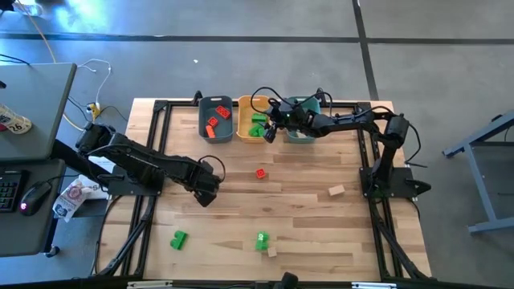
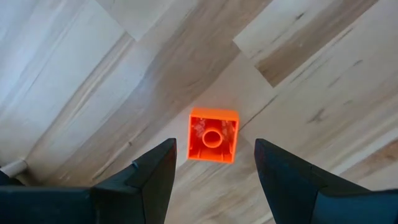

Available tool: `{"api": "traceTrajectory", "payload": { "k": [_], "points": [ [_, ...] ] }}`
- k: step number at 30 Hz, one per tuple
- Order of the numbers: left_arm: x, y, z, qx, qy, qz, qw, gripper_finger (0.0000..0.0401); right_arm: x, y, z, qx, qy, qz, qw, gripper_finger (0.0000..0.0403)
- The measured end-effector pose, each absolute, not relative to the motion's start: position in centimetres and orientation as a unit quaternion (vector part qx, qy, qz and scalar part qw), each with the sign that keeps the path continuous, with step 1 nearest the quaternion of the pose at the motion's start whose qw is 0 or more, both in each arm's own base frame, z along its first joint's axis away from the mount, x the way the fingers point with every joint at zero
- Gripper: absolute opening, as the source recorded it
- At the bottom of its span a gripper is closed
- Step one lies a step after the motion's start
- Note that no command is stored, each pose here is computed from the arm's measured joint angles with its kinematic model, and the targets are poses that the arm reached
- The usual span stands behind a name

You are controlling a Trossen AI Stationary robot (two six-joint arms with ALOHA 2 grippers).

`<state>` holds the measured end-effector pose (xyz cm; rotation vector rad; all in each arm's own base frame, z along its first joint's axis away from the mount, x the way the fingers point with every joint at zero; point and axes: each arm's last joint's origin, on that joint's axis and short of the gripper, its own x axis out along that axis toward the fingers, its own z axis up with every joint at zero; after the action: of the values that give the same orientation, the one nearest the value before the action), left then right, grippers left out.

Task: Sort & place blocks by color
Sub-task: Put the orange game piece into the blue bin

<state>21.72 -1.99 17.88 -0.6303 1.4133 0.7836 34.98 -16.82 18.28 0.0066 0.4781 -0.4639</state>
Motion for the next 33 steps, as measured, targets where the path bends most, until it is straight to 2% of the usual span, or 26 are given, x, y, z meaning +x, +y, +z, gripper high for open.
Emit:
{"api": "traceTrajectory", "payload": {
  "k": [16, 33],
  "points": [
    [22.6, -2.2, 15.4, -0.27, 0.66, 0.35, 0.608, 0.0202, 35.0, -16.8, 18.3, 0.002, 0.235, -0.227, 0.945, 0.0233],
    [22.9, -1.3, 14.8, -0.265, 0.666, 0.355, 0.601, 0.0202, 34.9, -16.8, 18.5, -0.01, 0.235, -0.23, 0.944, 0.0233]
  ]
}}
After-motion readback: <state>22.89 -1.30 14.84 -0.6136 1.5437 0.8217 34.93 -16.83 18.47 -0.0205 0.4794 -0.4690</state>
